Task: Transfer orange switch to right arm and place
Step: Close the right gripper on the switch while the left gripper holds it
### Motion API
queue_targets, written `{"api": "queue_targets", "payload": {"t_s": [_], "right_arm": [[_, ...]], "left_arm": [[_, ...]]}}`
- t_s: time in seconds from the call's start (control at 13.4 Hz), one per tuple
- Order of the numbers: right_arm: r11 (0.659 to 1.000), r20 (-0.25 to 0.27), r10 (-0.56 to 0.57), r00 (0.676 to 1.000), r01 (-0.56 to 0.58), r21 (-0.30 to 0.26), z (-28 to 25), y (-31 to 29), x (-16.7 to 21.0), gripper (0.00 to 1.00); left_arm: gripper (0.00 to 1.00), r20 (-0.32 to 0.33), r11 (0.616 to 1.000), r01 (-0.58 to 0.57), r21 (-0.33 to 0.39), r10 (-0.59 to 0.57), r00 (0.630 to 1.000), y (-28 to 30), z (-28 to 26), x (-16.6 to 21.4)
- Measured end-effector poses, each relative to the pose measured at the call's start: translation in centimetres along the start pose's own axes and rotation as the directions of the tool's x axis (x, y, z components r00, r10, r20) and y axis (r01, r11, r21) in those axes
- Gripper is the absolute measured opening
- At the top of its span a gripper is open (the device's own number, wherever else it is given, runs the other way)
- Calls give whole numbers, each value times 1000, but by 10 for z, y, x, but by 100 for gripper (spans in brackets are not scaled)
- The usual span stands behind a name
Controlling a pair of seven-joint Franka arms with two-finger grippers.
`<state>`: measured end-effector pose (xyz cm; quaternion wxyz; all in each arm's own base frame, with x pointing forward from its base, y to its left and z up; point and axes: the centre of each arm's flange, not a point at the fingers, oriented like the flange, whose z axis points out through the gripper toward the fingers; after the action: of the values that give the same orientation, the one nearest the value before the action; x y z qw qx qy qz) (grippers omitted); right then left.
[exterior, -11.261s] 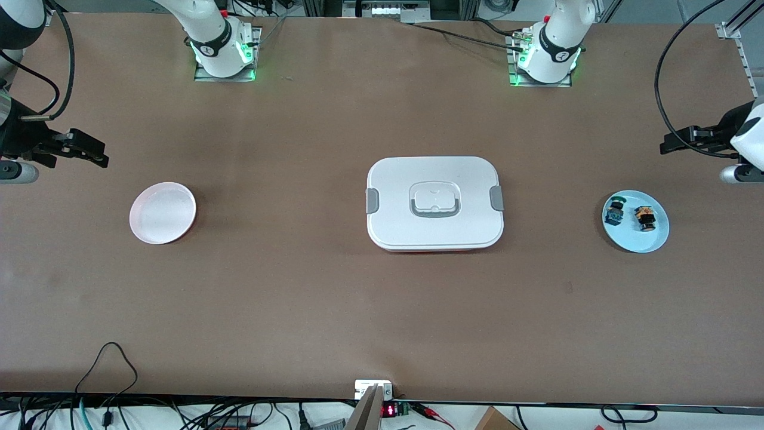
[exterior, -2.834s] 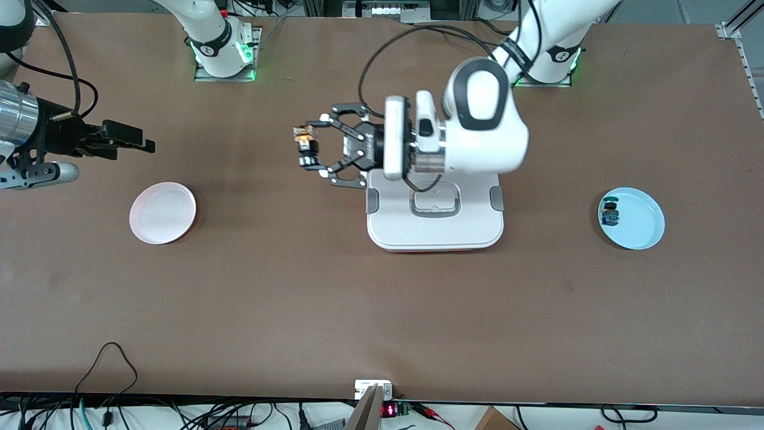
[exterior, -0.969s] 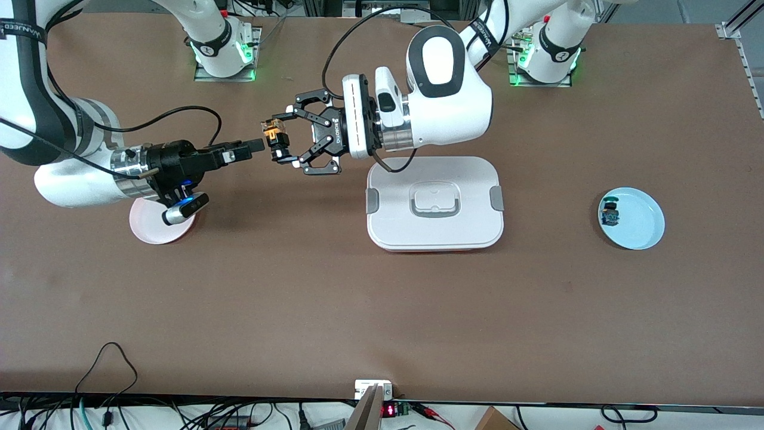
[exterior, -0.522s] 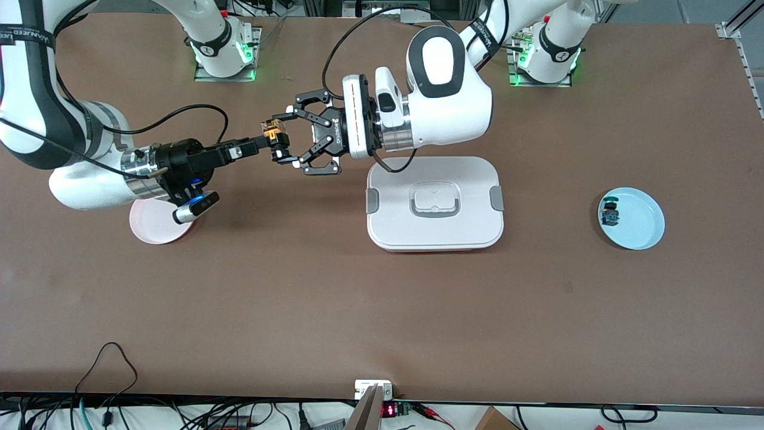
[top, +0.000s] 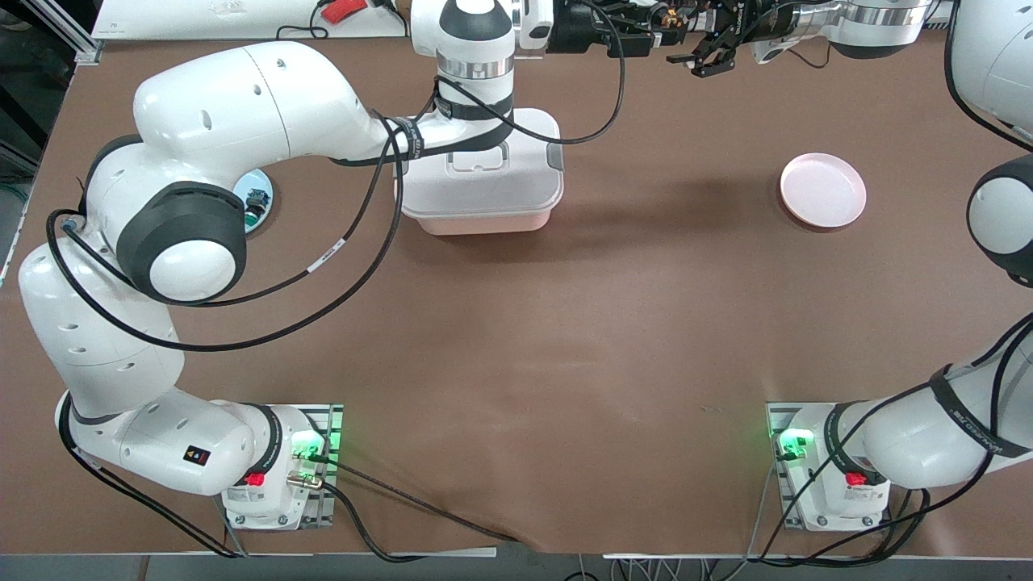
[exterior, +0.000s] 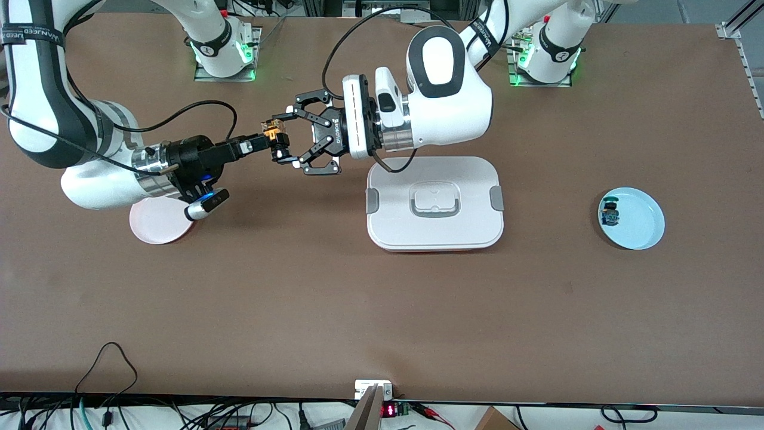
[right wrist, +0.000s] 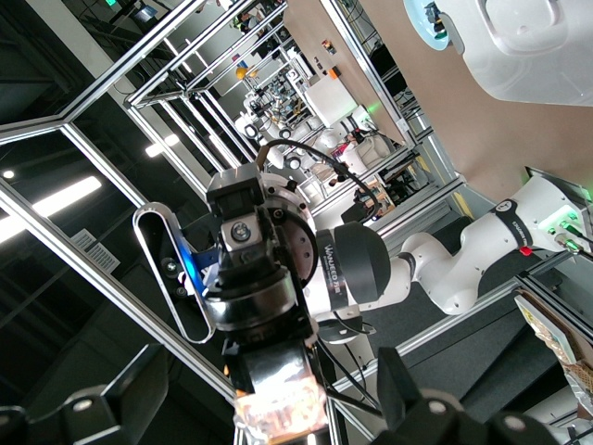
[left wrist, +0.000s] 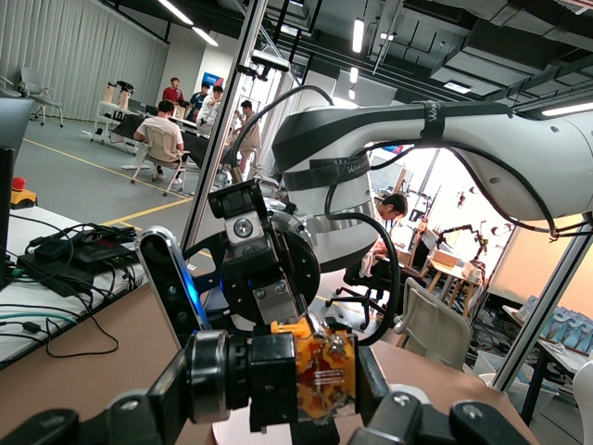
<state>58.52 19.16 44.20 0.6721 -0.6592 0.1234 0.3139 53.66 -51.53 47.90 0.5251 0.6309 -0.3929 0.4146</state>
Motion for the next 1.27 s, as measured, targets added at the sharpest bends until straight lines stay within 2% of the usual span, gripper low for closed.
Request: {"api": "queue_targets", "payload": {"t_s": [0.15,0.22,0.3,0.37,0.52,0.67,0.82,1.27], "right_arm": [[1000,2,0,1000,0,-1,1,0,0,98],[1000,2,0,1000,0,-1,2,0,0,91],[1000,5,0,1000,0,-1,2,0,0,91],[1000,13,0,1000,0,-2,3,0,-1,83],[1000,29,-9,1000,9,-2,4,0,-3,59],[999,34,-39,999,39,10,3,0,-3,44],[999,39,-45,998,44,31,4,-1,-2,44],[998,38,-54,998,52,35,3,0,-1,44]], "left_arm": [[74,0,1000,0,0,0,1000,0,0,0],[74,0,1000,0,0,0,1000,0,0,0],[74,0,1000,0,0,0,1000,0,0,0],[74,0,1000,0,0,0,1000,0,0,0],[74,1,1000,1,1,-1,1000,-1,0,-1],[74,-4,1000,9,2,-9,1000,-1,-1,2],[74,-10,1000,10,3,-10,1000,-3,-1,5],[73,-12,1000,14,4,-14,1000,-4,-1,5]]}}
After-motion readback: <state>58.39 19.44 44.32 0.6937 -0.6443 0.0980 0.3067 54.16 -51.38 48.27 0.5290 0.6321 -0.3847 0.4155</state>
